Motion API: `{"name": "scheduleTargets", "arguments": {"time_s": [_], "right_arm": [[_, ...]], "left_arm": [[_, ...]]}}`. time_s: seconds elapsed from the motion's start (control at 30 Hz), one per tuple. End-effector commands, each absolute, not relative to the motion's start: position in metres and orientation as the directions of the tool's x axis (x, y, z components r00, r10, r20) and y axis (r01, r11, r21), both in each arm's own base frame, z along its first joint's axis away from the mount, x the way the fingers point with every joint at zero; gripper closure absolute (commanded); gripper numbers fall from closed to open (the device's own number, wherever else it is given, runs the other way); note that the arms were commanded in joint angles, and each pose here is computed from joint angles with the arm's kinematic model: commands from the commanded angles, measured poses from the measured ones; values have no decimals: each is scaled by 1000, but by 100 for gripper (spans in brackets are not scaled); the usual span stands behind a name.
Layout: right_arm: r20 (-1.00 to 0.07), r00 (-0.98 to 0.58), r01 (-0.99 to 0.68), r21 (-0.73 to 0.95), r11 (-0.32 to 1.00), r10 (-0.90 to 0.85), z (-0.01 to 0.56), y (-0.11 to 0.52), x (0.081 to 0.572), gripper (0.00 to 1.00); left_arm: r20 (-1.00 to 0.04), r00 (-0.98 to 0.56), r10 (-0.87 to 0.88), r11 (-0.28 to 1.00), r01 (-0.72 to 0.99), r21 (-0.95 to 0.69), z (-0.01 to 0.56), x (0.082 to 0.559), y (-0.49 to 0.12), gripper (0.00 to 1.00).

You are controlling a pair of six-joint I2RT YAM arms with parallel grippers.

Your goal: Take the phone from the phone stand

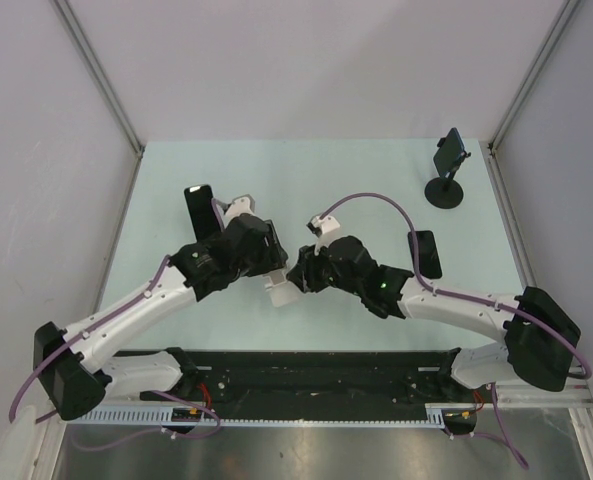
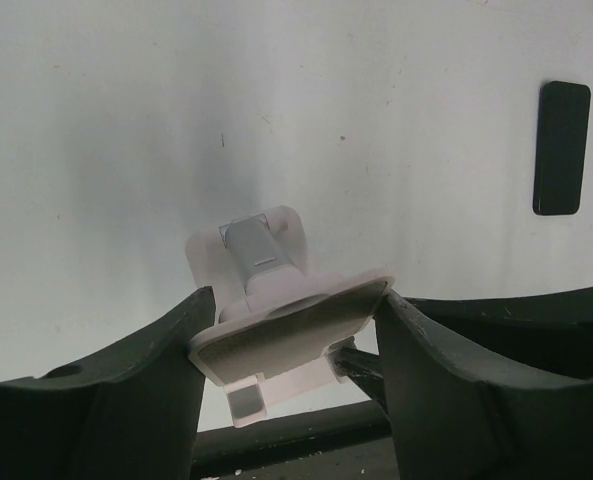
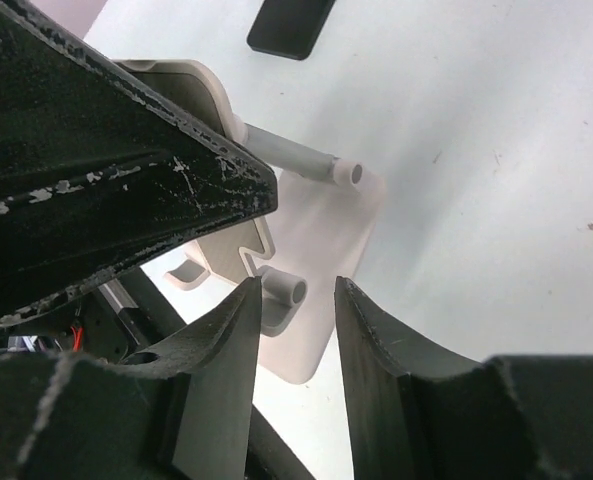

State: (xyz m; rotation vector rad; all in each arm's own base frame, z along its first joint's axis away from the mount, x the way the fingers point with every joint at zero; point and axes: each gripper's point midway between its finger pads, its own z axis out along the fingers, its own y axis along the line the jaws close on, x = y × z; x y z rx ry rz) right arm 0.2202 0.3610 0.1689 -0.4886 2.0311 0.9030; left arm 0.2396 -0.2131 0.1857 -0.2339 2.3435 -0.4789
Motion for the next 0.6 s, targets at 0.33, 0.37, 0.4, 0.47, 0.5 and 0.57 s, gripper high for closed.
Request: {"name": "scheduleTargets", "arguments": {"time_s": [0.33, 0.37, 0.4, 0.47, 0.5, 0.57], "right_arm": [[-683, -722, -542, 658, 522, 111, 209, 350, 217, 59], [-669, -734, -531, 675, 512, 121, 211, 350, 217, 59], [-660, -739, -521, 687, 506, 136, 213, 348, 221, 59], [-633, -760, -505, 716, 483, 145, 216, 348, 221, 59], [-630, -763, -506, 724, 470, 149, 219, 348, 221, 59], [-615, -773, -498, 743, 448, 160, 224, 347, 221, 59]], "left_arm": [[-682, -642, -350, 877, 31, -479, 235, 261, -233, 100], [-682, -641, -351, 874, 37, -484, 238, 262, -235, 100], [-683, -641, -351, 870, 48, -492, 240, 261, -237, 100], [-683, -639, -354, 865, 53, -499, 242, 262, -239, 100], [-683, -637, -357, 862, 58, -504, 244, 262, -240, 100], [-685, -635, -357, 861, 62, -505, 244, 263, -241, 99]]}}
